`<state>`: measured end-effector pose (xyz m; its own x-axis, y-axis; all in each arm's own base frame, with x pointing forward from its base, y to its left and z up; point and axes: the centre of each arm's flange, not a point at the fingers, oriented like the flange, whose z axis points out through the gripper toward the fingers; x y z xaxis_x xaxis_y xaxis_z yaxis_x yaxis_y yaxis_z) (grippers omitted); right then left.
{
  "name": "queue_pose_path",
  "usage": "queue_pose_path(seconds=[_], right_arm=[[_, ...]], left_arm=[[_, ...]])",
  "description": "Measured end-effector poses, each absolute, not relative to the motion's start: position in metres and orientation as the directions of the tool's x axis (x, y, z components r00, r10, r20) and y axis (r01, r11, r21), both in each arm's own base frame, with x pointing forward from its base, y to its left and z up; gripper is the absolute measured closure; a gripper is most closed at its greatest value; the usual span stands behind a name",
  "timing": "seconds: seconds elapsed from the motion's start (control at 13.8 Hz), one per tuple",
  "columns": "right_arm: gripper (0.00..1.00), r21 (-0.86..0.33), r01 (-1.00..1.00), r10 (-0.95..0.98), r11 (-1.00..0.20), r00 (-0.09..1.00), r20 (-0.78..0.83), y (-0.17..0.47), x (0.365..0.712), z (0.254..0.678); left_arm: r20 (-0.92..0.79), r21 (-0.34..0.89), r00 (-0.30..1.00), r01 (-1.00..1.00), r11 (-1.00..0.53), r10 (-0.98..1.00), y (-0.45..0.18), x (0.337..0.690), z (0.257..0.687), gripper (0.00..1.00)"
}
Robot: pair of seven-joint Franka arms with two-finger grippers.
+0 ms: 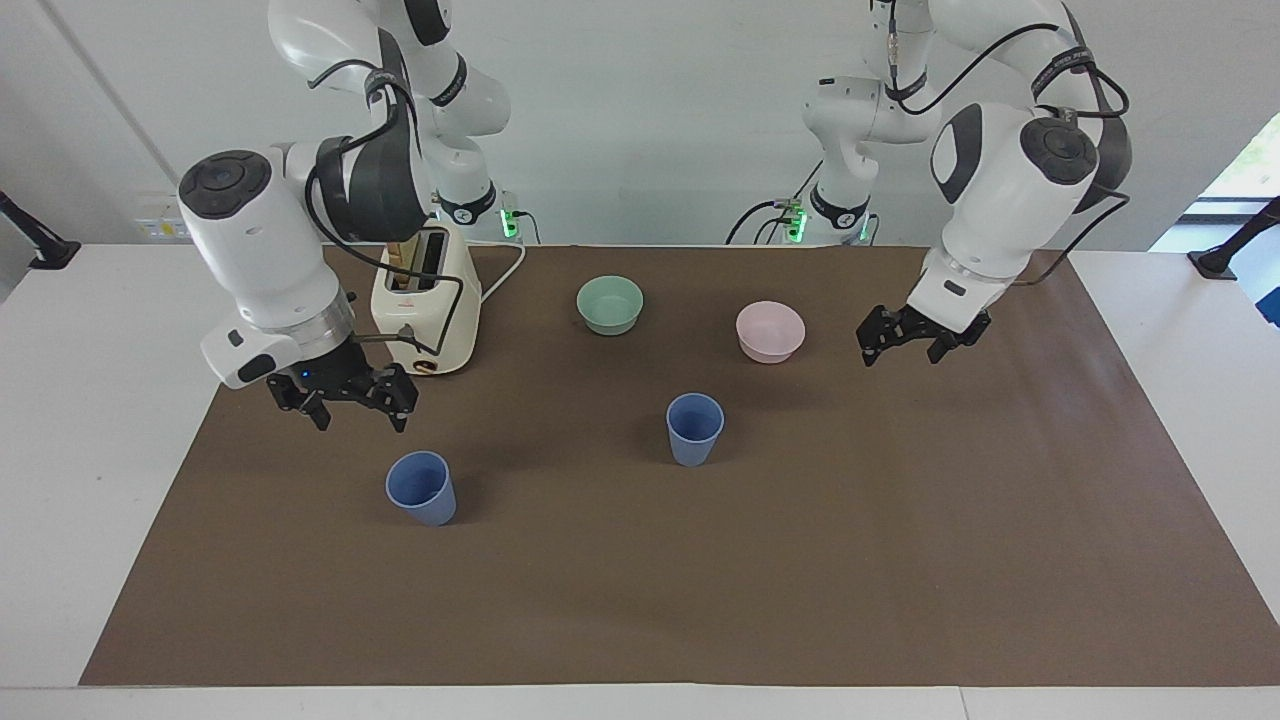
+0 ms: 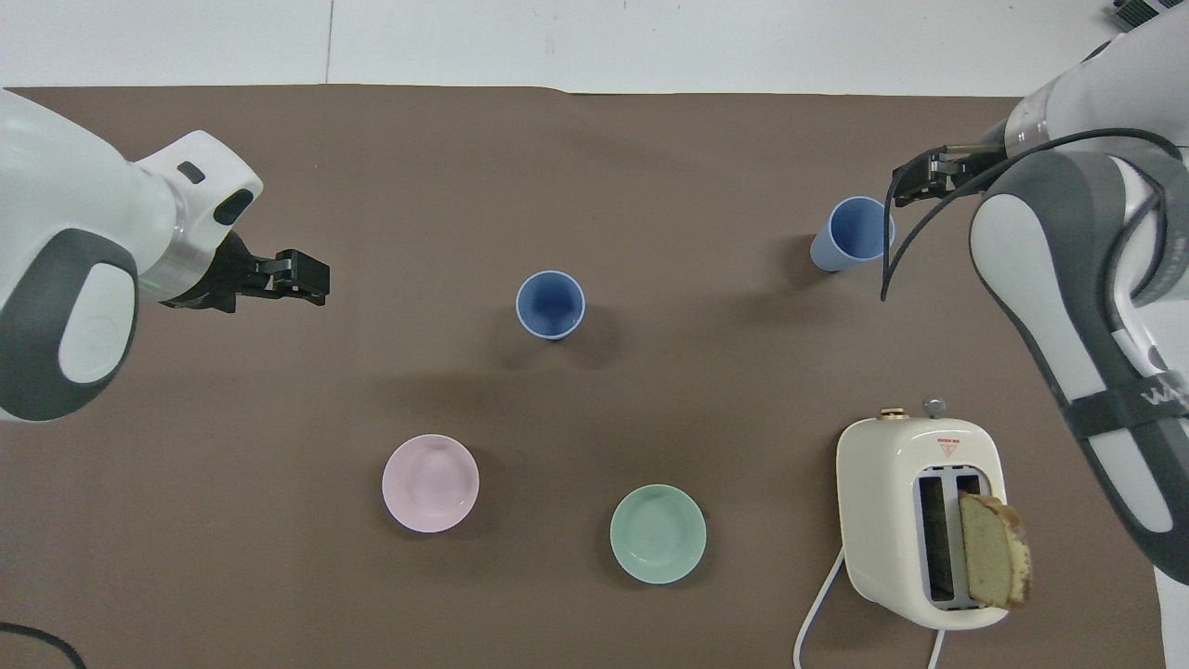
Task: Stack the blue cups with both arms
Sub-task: 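Withdraw the left gripper while the right gripper reaches the other cup, then grasp the farther blue cup with the right gripper and lift it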
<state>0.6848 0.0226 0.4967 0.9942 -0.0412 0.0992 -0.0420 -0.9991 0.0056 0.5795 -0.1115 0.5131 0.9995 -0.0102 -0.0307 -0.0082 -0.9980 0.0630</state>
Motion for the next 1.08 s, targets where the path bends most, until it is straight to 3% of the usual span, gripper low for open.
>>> queue_pose_path(seconds=[0.58, 1.08], right_arm=[[0.07, -0.014, -0.046, -0.048, -0.999, 0.988, 0.145, 0.018, 0.712, 0.443], [0.19, -0.013, -0.058, -0.059, -0.998, 0.997, 0.056, 0.023, 0.703, 0.386]], left_arm=[[-0.038, 0.074, 0.991, -0.126, -0.989, -0.129, -0.013, 0.577, 0.523, 0.00], [-0.005, 0.039, 0.986, -0.165, -0.986, -0.165, -0.005, 0.560, 0.591, 0.00]])
